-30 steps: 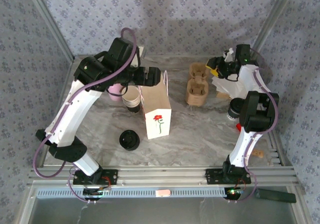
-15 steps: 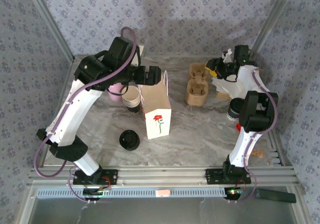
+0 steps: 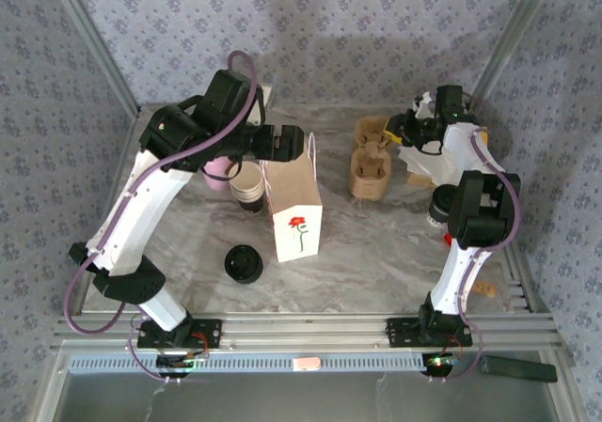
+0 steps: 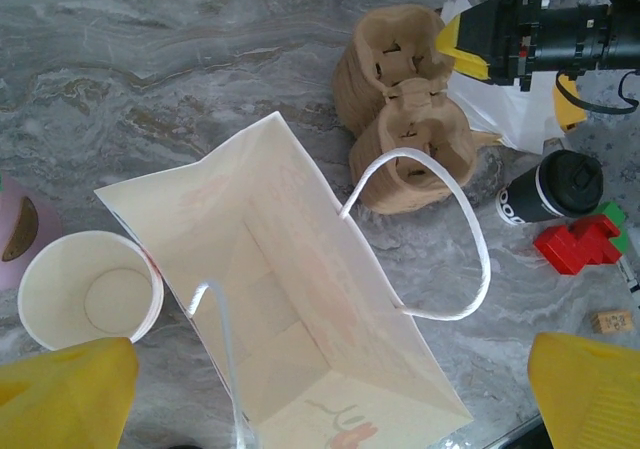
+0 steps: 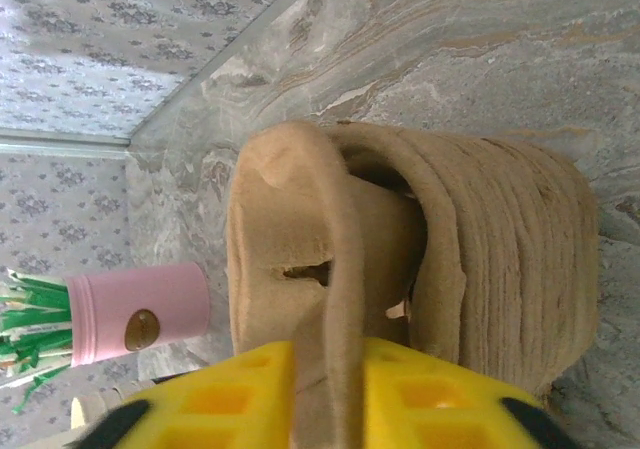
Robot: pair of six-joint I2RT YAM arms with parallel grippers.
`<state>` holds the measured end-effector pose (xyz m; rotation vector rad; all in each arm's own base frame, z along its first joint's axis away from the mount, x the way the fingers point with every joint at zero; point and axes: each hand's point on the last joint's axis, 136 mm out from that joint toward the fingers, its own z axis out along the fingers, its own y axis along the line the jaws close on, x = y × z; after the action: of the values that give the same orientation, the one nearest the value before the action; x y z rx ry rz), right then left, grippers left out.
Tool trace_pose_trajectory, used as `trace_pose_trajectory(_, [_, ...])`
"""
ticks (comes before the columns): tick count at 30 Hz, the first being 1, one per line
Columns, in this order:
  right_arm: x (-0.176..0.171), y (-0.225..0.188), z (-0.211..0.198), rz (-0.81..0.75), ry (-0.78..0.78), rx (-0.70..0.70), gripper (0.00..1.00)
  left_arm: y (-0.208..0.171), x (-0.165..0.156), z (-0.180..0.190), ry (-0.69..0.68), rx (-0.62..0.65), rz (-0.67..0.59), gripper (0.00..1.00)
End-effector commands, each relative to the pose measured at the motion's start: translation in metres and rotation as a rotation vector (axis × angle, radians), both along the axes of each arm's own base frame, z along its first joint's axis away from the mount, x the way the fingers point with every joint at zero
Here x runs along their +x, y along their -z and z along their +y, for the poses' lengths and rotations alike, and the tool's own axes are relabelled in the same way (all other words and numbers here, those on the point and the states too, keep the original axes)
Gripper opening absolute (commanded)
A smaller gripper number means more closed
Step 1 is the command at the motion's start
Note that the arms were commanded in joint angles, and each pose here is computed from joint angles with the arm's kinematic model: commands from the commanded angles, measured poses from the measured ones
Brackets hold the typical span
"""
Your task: Pack the takeout coffee
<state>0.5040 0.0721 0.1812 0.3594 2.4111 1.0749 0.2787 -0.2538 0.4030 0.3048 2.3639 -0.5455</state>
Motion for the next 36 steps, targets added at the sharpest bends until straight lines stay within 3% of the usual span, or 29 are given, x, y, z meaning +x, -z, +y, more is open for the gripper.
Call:
trace_pose_trajectory(1, [-0.004,0.008,0.006,0.021,-0.027,0.010,0.15,-0.005,-0.004,-0.002,0.010,-0.014,0.005,1.00])
trace_pose_trajectory(5, [-0.008,-0.003,0.004,0.003,-0.024,-0.008,0.01,-0.009,-0.005,-0.002,0.014,-0.020,-0.003,1.00])
trace_pose_trajectory(12, [-0.017,-0.052,0.004,-0.074,-0.018,-0.017,0.00,-0.023,-0.010,0.002,0.018,-0.044,-0.041,1.00])
trace_pose_trajectory(23, [-0.044,-0.175,0.014,-0.268,0.020,0.047,0.00,-0.056,-0.027,0.031,-0.003,-0.077,-0.149,1.00])
trace_pose_trajectory(28, [-0.083,-0.224,0.032,-0.330,-0.046,0.087,0.00,-0.067,-0.042,0.042,0.014,-0.098,-0.177,0.99])
trace_pose_trajectory(36, [-0.172,-0.274,0.077,-0.402,-0.223,0.166,0.00,-0.071,-0.060,0.022,0.144,-0.197,-0.109,0.89])
